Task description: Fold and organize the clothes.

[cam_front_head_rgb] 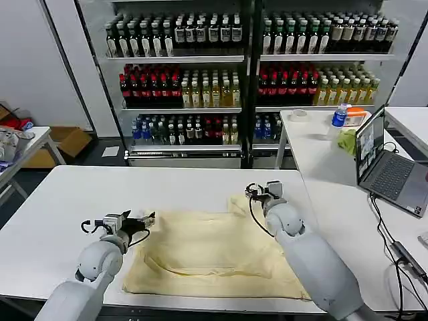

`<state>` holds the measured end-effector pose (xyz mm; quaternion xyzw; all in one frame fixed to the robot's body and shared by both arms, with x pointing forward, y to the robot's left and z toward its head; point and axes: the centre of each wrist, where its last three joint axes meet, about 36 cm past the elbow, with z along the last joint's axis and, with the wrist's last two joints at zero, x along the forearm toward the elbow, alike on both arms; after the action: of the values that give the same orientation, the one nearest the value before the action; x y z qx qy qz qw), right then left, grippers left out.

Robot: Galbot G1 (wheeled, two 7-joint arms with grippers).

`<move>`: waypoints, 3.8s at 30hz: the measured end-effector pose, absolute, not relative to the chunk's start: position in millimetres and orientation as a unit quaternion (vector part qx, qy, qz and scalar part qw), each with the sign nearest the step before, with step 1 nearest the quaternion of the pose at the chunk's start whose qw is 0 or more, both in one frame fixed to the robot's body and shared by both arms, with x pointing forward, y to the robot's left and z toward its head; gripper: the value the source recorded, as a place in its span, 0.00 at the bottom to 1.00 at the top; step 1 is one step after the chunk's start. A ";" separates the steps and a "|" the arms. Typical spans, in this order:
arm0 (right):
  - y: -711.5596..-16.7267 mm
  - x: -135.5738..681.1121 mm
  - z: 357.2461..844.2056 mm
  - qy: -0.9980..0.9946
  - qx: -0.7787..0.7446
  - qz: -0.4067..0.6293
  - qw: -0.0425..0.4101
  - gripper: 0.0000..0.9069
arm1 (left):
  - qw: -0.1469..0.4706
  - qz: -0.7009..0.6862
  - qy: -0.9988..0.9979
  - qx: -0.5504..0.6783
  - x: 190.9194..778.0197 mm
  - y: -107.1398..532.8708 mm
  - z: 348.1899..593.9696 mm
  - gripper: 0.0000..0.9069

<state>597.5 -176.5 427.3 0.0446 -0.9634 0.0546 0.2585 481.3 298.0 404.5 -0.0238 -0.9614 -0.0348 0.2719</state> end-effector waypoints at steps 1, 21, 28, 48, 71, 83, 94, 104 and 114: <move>-176.4 598.9 424.8 -0.962 0.043 0.055 0.262 1.00 | 0.273 -0.035 -0.961 -0.024 482.3 297.6 403.8 1.00; -178.0 608.7 404.5 -0.955 0.038 0.059 0.289 0.00 | 0.286 -0.025 -0.958 -0.032 492.2 287.6 390.7 0.01; -180.1 606.2 403.1 -0.955 0.042 0.055 0.289 0.00 | 0.287 -0.021 -0.957 -0.037 490.9 287.6 389.2 0.01; -193.0 578.5 421.8 -0.971 0.057 0.030 0.229 0.00 | 0.265 -0.004 -0.963 -0.046 474.9 303.3 407.2 0.01; -234.5 457.5 481.8 -0.984 0.087 0.019 0.155 0.00 | 0.215 0.002 -0.974 -0.065 415.6 311.0 452.3 0.01; -253.1 386.5 497.7 -0.983 0.086 0.026 0.163 0.00 | 0.217 -0.022 -0.973 -0.078 366.4 304.3 460.0 0.01; -256.2 346.9 491.5 -0.978 0.082 0.027 0.191 0.00 | 0.239 -0.034 -0.967 -0.084 332.1 298.9 451.6 0.01; -253.2 336.0 481.0 -0.974 0.081 0.032 0.209 0.00 | 0.255 -0.047 -0.962 -0.082 320.5 297.4 441.2 0.01; -244.1 340.5 461.7 -0.970 0.079 0.042 0.225 1.00 | 0.267 -0.053 -0.960 -0.069 320.8 296.3 428.8 1.00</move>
<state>340.5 -244.1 461.7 0.0792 -0.9701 0.0421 0.2254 320.8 296.3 428.8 -0.0688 -0.9598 -0.0533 0.2668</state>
